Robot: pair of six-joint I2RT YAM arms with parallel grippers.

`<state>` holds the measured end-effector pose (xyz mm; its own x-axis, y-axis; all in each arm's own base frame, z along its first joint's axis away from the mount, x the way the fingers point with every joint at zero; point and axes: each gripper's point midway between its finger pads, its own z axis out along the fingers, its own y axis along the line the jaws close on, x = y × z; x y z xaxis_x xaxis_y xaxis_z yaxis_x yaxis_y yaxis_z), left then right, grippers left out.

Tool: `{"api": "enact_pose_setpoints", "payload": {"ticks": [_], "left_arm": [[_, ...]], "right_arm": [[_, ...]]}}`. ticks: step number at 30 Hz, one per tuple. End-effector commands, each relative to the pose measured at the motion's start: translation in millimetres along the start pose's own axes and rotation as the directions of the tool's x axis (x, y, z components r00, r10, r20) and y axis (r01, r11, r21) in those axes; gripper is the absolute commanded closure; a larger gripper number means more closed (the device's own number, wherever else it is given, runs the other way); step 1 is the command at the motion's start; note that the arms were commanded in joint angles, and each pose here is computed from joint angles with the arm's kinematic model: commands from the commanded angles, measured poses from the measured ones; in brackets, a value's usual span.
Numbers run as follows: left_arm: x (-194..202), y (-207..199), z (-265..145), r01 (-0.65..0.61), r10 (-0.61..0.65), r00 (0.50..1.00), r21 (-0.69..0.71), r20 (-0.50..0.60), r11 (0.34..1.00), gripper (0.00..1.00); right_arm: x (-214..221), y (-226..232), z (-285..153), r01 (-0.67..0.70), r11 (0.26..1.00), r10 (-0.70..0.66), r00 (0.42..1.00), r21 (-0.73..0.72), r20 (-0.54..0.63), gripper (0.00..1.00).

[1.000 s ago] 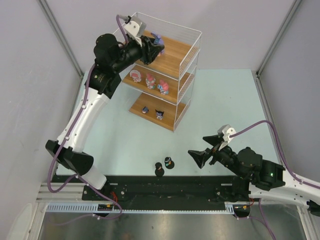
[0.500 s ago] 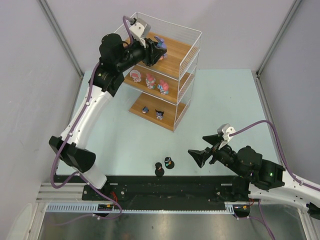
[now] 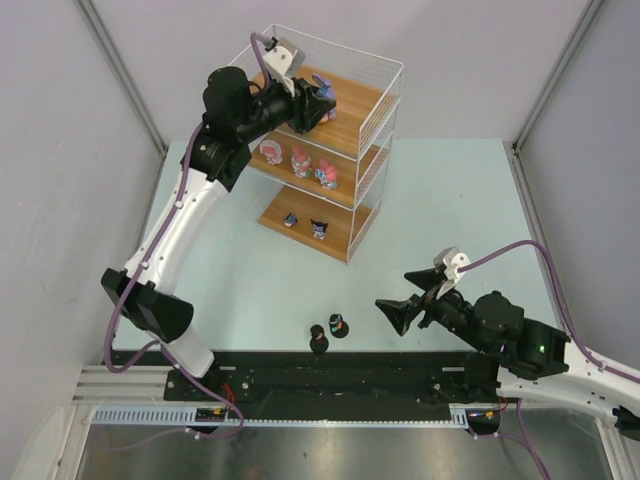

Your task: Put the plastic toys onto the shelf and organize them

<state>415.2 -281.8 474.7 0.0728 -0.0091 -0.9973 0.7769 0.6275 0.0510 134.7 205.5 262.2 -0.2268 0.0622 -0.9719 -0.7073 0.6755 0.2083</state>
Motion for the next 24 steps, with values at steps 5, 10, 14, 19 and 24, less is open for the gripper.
{"api": "enact_pose_setpoints", "payload": {"ticks": [5,10,14,19,24], "left_arm": [[-18,-7,-3,-0.015,0.013,0.999,0.046,0.036,0.999,1.00],[-16,-8,-3,-0.008,0.007,0.999,0.051,0.035,0.999,1.00],[-11,-10,-4,0.000,-0.001,1.000,0.057,0.022,0.998,1.00],[-8,-10,-4,0.003,-0.003,1.000,0.059,0.009,0.998,1.00],[-5,-10,-5,0.002,-0.002,1.000,0.059,-0.007,0.998,1.00]], "right_arm": [[-7,2,1,-0.003,1.000,0.003,1.000,-0.007,0.014,0.00],[-8,2,1,-0.006,1.000,0.006,1.000,-0.006,0.016,0.00],[-7,2,1,-0.006,1.000,0.006,1.000,-0.008,0.016,0.00],[-7,2,1,-0.004,1.000,0.004,1.000,-0.007,0.014,0.00],[-6,2,1,-0.002,1.000,0.002,1.000,-0.007,0.013,0.00]]}}
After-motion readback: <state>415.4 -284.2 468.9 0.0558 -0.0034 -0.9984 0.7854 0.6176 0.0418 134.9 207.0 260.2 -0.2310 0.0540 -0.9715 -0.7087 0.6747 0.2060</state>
